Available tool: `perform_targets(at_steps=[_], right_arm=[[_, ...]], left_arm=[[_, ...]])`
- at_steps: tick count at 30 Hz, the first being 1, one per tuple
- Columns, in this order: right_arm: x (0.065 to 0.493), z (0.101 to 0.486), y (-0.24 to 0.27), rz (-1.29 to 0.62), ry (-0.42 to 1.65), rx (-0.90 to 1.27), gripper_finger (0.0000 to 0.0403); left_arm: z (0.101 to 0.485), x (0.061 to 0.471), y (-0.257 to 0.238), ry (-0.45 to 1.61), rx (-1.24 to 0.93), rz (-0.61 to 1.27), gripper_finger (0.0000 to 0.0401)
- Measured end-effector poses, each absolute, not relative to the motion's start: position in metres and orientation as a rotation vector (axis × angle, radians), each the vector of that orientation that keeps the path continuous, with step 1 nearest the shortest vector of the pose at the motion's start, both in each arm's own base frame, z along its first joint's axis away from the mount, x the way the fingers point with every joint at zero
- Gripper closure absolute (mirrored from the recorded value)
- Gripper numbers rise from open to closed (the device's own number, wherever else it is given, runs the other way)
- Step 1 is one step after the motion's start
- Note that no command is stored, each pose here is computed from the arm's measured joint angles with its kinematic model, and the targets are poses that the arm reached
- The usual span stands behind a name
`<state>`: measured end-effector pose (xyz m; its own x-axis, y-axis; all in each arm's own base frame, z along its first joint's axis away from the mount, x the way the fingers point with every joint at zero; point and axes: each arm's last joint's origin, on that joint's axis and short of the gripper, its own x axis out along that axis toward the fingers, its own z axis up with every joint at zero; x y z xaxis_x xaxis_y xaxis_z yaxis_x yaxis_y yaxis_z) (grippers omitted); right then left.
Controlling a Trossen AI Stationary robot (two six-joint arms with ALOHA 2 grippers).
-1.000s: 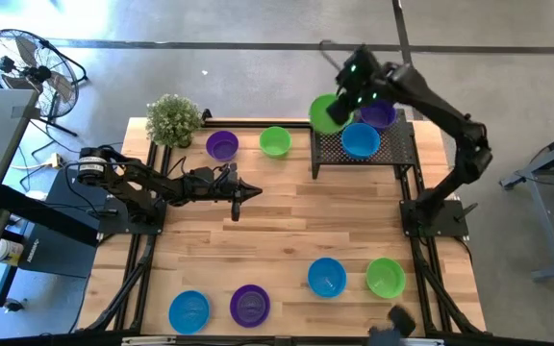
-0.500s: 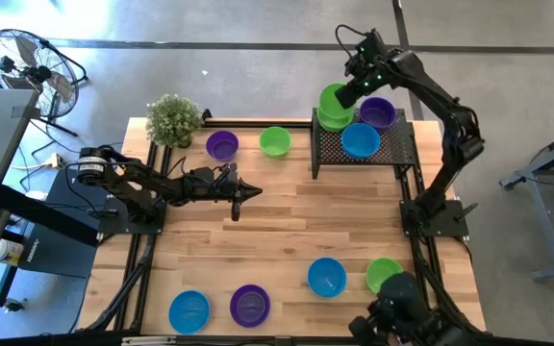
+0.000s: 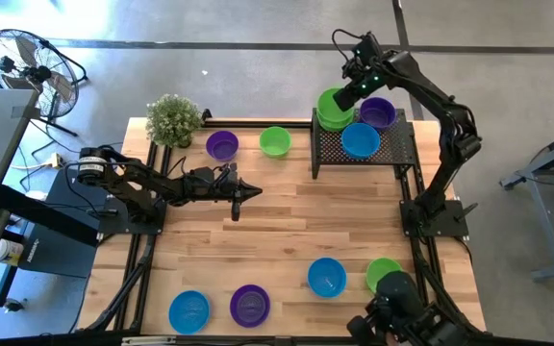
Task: Pick & Place Mini bowls
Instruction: Stack the green bowl on the other green bowl on the shelf, then stack the purple bowl on the other purple bowls on the shelf
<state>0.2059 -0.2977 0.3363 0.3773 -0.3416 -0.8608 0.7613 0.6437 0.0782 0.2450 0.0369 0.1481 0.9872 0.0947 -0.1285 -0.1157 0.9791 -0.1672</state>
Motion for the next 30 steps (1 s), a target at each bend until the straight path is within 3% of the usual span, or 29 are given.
perform_targets(at_steps=[14,25,30], right_arm=[[0.207,0.323,-0.299,-0.740,0.947,0.527,0.0387],[0.207,0.323,-0.299,-0.739,0.948,0.525,0.0325],[0.205,0.327,-0.297,-0.763,0.949,0.507,0.0322]], left_arm=[[0.148,0.245,0.037,0.124,-0.176,0.106,0.0399],[0.148,0.245,0.037,0.124,-0.176,0.106,0.0399],[0.148,0.245,0.037,0.124,-0.176,0.106,0.0399]])
